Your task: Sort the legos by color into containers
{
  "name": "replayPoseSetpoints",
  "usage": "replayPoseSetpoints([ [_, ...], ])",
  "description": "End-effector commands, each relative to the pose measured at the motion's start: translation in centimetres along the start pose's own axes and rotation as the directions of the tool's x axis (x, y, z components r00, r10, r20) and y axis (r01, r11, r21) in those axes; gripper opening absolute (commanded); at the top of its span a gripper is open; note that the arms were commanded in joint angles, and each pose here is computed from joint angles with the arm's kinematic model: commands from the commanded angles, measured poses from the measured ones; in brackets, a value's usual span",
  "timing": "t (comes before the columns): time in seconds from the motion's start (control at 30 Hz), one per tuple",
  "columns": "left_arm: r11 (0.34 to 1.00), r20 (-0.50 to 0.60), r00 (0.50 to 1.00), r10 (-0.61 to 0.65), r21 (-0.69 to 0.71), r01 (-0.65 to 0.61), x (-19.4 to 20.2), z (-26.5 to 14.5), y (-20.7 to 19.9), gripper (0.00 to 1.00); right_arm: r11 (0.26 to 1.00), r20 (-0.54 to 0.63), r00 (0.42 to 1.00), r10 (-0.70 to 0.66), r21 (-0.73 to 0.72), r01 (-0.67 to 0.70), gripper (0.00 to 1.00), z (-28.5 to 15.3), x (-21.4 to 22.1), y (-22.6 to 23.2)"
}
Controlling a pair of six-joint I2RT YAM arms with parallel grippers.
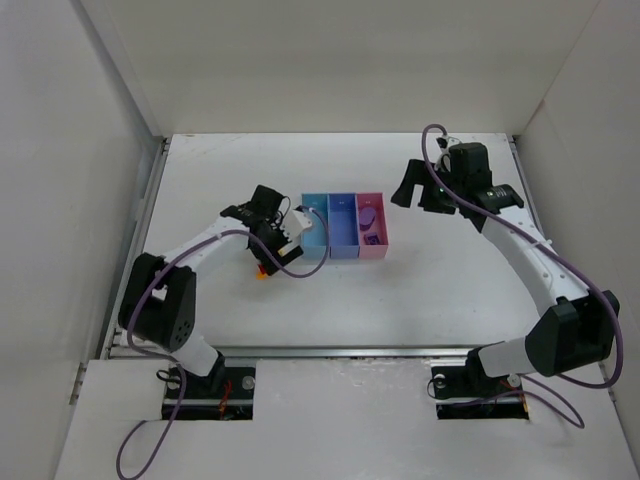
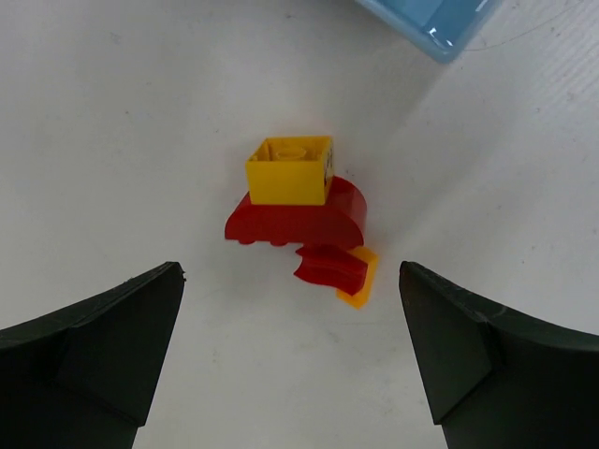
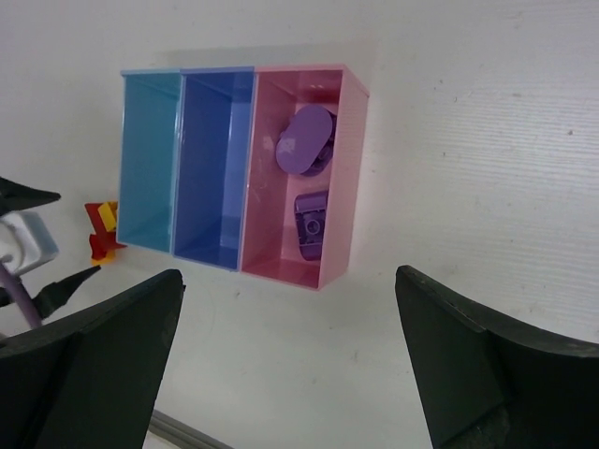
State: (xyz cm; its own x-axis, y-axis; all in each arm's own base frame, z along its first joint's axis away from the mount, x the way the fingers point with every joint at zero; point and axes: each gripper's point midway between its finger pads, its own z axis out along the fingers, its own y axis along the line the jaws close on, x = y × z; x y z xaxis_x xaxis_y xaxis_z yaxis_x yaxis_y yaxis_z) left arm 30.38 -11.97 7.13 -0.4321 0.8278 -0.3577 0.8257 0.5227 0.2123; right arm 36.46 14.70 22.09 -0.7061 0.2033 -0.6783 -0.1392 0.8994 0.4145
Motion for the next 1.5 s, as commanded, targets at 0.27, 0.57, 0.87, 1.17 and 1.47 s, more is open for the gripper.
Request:
replayPoseSetpoints([
  [0.27, 0.998, -0.023, 0.998, -0.061, 0.031, 0.062, -1.0, 4.1, 2.0, 1.00, 1.000, 0.030, 1.000, 0.007, 0.023, -0.008, 1.00, 0.3, -1.1, -0.1],
  [0.57, 0.994, -0.052, 0.996, -0.072, 0.073, 0.075, -0.1, 4.2, 1.2, 0.75, 1.000, 0.019, 1.000, 0.009, 0.028, -0.010, 1.00, 1.2, -1.0, -0.3],
  [0.87, 0.993, -0.037, 0.997, -0.064, 0.099, 0.068, -0.5, 3.7, 0.9, 0.37, 1.000, 0.026, 1.000, 0.007, 0.014, -0.007, 1.00, 1.5, -2.0, 0.2],
  [1.17, 0.996, 0.008, 0.998, -0.068, 0.062, 0.067, -1.4, 1.5, 1.9, 0.00, 1.000, 0.025, 1.000, -0.004, -0.015, 0.005, 1.00, 1.2, -2.3, 0.9],
  [1.47, 0.985, 0.309, 0.949, 0.060, -0.171, -0.007, -8.1, -10.5, 6.2, 0.00, 0.989, 0.140, 0.988, -0.064, -0.122, 0.082, 1.00, -1.9, -6.1, 4.5],
])
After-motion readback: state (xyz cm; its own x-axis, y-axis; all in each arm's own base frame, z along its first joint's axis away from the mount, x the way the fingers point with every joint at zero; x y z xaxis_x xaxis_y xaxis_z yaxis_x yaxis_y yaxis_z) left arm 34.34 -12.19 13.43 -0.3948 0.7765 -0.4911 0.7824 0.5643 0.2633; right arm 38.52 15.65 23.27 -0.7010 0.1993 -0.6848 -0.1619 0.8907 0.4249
